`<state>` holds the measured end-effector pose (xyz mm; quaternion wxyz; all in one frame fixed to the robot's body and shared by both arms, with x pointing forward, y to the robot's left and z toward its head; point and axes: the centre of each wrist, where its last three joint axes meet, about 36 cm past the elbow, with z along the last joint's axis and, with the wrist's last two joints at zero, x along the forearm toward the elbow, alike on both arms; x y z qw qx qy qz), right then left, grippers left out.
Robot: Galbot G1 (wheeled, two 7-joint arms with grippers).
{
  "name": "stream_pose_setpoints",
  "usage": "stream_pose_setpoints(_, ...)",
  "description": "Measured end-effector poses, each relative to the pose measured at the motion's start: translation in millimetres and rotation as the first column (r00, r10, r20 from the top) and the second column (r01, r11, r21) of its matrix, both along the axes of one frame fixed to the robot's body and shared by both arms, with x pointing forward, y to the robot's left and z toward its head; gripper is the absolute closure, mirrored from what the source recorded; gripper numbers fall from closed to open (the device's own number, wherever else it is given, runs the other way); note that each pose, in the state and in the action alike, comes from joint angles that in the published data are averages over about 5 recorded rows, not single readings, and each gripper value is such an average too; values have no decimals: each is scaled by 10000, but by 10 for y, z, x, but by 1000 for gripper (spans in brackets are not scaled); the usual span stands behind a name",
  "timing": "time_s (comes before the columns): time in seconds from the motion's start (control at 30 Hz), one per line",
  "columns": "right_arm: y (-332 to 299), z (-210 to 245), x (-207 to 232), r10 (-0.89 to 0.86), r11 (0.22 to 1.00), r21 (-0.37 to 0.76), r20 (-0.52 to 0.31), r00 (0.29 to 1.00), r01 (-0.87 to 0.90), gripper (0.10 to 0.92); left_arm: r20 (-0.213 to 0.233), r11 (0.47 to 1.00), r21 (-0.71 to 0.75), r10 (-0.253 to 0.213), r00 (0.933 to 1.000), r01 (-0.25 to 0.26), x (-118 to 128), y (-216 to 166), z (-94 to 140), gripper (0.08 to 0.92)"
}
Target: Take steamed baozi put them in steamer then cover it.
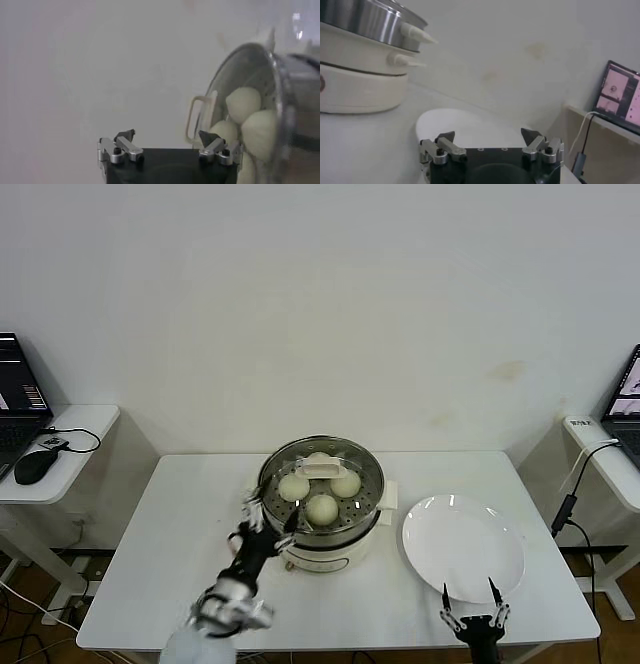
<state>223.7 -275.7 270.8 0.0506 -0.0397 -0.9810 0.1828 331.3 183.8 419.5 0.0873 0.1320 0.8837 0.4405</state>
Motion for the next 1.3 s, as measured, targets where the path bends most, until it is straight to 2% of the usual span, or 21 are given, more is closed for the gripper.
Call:
stream_pose_setpoints(0.13,20,17,-28,254,9996,130,-84,9996,-253,199,-766,9704,-2379,241,9968,-417,-253,224,-159,177)
stream_pose_setpoints(0.23,32,32,-54,447,9987,252,-165,9989,-443,200,-1366,9168,-3876,457,9896,-959,-446,323,-250,177)
stream_pose_setpoints(0.4,37,60,-102,790,9961,408,-258,9965,-779,199,-2443,8001,-5616,830,9662,-2107,-725,408,-398,177)
stream_pose_setpoints(0.6,64,111,-168,1221,9906,678,-422,9916,-1191,200,-3267,7011,-6420,1162,9380,-3104,-996,481,-567,177)
stream_pose_setpoints(0.73,101,161,-208,1565,9835,1004,-564,9861,-1504,199,-3590,6639,-6615,1279,9245,-3487,-1133,546,-688,177)
stream_pose_setpoints(0.87,145,246,-242,1946,9733,1390,-764,9779,-1829,200,-3808,6411,-6712,1327,9151,-3722,-1246,613,-776,177)
stream_pose_setpoints(1.03,189,364,-268,2321,9604,1819,-1048,9670,-2109,199,-4011,6221,-6765,1376,9056,-3941,-1364,634,-825,177)
stream_pose_setpoints(1.3,278,483,-291,2615,9426,2478,-1304,9563,-2240,199,-4237,5922,-6894,1373,8953,-4171,-1476,574,-850,177)
